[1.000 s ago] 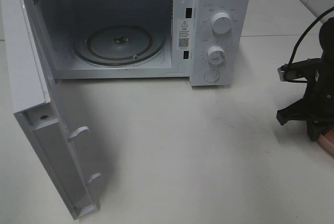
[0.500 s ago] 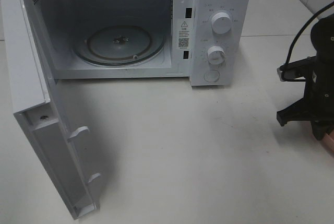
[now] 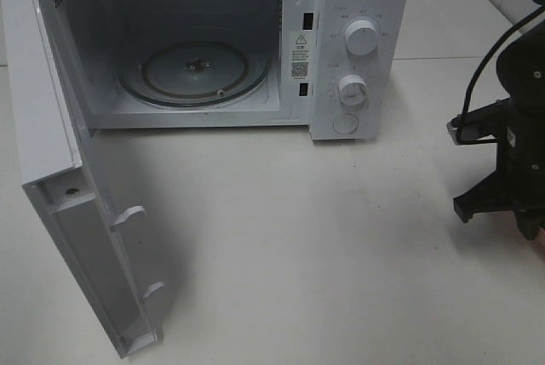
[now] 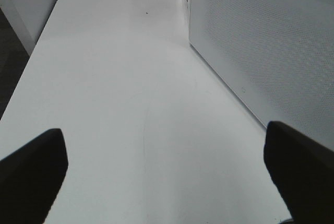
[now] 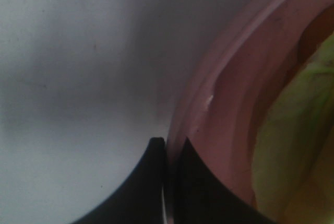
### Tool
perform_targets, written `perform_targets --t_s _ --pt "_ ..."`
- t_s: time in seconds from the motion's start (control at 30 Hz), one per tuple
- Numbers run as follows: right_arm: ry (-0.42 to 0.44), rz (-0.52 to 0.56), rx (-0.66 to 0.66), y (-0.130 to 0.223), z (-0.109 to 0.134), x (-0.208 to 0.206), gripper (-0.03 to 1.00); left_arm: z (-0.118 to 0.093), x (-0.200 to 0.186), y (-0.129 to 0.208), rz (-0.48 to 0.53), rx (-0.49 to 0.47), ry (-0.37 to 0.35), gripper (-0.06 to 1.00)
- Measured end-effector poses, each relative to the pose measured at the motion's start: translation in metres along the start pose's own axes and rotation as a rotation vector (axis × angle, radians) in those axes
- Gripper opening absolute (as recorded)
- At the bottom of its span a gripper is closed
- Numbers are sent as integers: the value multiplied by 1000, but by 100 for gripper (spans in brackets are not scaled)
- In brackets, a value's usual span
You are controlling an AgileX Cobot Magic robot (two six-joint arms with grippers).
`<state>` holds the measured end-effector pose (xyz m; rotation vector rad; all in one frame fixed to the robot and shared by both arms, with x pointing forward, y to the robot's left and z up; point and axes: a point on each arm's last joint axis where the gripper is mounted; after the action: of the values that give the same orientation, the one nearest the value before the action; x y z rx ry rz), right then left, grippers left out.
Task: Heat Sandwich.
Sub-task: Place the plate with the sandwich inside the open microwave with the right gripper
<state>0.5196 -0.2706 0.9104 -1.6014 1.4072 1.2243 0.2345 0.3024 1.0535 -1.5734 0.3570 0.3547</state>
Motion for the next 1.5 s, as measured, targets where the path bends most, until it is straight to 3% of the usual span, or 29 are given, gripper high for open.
perform_targets --t_s 0.2,0.67,1.5 --pt "0 -17 2 18 0 -10 3 0 0 0 0 0 0 97" --pt "3 -95 -115 48 29 -41 3 0 0 0 0 0 0 97" --pt "44 -210 -473 79 103 -76 3 0 0 0 0 0 0 97"
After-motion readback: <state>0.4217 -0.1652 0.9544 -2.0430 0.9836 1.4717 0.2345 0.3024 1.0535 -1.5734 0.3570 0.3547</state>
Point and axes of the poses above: a point on each arm's last joint axis where the gripper is mounted, x pointing out along that axis toward the gripper, z along the wrist's bending axis when the last joint is at zero, y = z × x, and after that the axes turned 4 degrees about -x, right-handed
